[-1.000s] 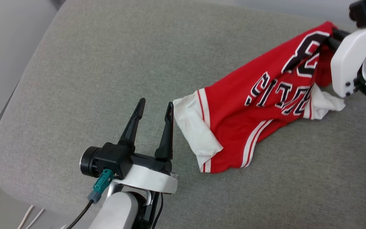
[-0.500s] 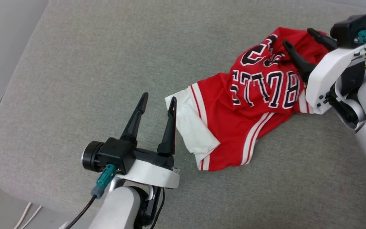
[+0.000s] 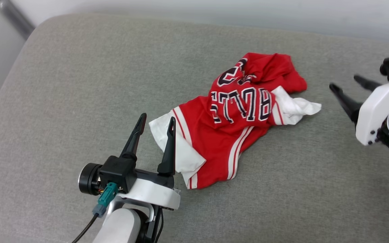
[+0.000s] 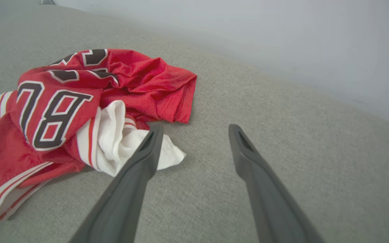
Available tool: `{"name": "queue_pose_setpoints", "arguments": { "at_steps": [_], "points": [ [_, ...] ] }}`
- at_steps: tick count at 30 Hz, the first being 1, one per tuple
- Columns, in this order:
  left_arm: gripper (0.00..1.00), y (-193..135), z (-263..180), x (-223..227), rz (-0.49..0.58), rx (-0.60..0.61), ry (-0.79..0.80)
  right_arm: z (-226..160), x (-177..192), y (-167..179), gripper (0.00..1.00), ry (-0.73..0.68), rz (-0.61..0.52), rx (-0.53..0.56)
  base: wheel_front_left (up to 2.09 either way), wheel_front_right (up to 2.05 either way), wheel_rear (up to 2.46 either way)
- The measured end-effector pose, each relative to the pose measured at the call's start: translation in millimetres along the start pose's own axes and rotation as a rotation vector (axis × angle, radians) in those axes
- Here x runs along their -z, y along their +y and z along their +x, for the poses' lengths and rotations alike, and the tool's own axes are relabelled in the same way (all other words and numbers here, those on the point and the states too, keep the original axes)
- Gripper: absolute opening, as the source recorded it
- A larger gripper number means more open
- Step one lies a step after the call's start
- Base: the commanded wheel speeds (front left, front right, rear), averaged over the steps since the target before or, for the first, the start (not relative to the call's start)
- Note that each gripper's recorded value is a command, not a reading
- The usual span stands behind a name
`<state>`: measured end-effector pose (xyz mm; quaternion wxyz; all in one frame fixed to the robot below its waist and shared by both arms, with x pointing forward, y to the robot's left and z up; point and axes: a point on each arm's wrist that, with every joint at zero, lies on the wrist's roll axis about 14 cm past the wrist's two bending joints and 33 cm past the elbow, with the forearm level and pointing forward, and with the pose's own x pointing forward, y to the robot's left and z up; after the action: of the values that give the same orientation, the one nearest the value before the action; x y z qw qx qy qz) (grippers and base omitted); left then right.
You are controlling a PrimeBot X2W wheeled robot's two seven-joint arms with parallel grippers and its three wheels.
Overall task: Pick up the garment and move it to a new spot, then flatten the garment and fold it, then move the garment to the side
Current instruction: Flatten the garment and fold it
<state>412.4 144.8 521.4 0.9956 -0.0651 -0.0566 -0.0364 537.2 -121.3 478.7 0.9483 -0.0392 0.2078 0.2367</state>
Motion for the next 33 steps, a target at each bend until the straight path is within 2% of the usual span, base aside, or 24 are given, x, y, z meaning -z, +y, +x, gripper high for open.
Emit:
{"name": "queue_pose_setpoints", "arguments": {
  "at_steps": [3,6,13,18,19,20,26,33],
  "points": [
    [1.0,-7,0,-3,-0.006,0.02,-0.006,-14,13,0,1.0,0.092,-0.004,-0.001,0.0,0.0,0.0],
    [1.0,-10,1,-1,-0.01,0.029,0.001,-16,27,14,1.0,0.166,-0.018,-0.044,0.0,0.0,0.0],
    [1.0,-3,5,9,-0.013,0.01,0.025,3,53,47,1.0,0.275,-0.083,-0.144,0.0,0.0,0.0],
    [1.0,5,4,14,-0.01,-0.02,0.04,20,61,58,1.0,0.314,-0.136,-0.179,0.0,0.0,0.0],
    [1.0,7,4,15,-0.01,-0.026,0.043,22,63,58,0.32,0.323,-0.14,-0.179,0.0,0.0,0.0],
    [1.0,8,3,16,-0.01,-0.03,0.046,24,64,58,0.0,0.329,-0.143,-0.181,0.0,0.0,0.0],
    [1.0,11,1,12,-0.011,-0.043,0.034,18,45,53,0.0,0.289,-0.166,-0.167,0.0,0.0,0.0],
    [1.0,1,-5,3,-0.025,-0.013,0.013,-20,-2,44,0.0,0.189,-0.178,-0.123,0.0,0.0,0.0]
  ]
}}
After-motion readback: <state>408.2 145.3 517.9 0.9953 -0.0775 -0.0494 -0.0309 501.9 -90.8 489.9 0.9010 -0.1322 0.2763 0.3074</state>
